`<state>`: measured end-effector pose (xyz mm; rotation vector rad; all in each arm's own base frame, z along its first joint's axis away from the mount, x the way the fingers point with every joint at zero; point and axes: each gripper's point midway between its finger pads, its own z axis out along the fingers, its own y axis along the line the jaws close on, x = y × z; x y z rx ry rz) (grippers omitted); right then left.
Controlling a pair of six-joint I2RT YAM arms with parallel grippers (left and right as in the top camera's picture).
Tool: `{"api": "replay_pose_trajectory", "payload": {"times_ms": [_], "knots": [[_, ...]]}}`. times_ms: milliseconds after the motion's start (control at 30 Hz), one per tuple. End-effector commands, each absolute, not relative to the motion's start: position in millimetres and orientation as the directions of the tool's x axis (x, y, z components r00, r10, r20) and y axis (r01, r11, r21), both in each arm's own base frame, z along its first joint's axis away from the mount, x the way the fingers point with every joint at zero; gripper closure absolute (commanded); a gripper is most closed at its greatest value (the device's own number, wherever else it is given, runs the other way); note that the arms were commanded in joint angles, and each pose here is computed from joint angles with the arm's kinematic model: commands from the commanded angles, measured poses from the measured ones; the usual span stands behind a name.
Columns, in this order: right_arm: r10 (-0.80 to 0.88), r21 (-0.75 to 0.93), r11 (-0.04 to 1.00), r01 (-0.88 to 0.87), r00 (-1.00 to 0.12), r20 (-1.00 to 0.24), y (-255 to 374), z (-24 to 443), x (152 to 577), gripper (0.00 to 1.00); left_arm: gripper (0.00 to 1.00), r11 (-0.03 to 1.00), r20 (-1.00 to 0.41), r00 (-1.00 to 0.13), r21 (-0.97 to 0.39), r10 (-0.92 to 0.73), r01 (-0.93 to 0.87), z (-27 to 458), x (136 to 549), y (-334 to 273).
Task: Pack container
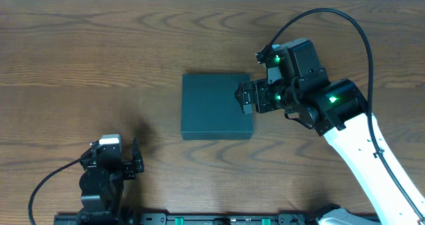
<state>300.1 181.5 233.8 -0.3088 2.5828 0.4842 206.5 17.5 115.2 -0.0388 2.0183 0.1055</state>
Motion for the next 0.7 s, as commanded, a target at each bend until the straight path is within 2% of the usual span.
{"api": "replay_pose_trajectory", "payload": {"times_ms": [0, 667], "knots": [[-0.133, 0.274, 0.911, -0.308, -0.849, -0.511, 181.9, 235.7, 300.0, 0.01, 0.05, 0.994, -0.912, -0.409, 0.048, 0.004, -0.096, 106.8, 214.3, 20.8], [-0.133, 0.274, 0.911, -0.308, -0.849, -0.511, 181.9, 235.7, 300.0, 0.01, 0.05, 0.995, -0.921, -0.390, 0.042, 0.003, -0.091, 108.5, 217.5, 19.5]]}}
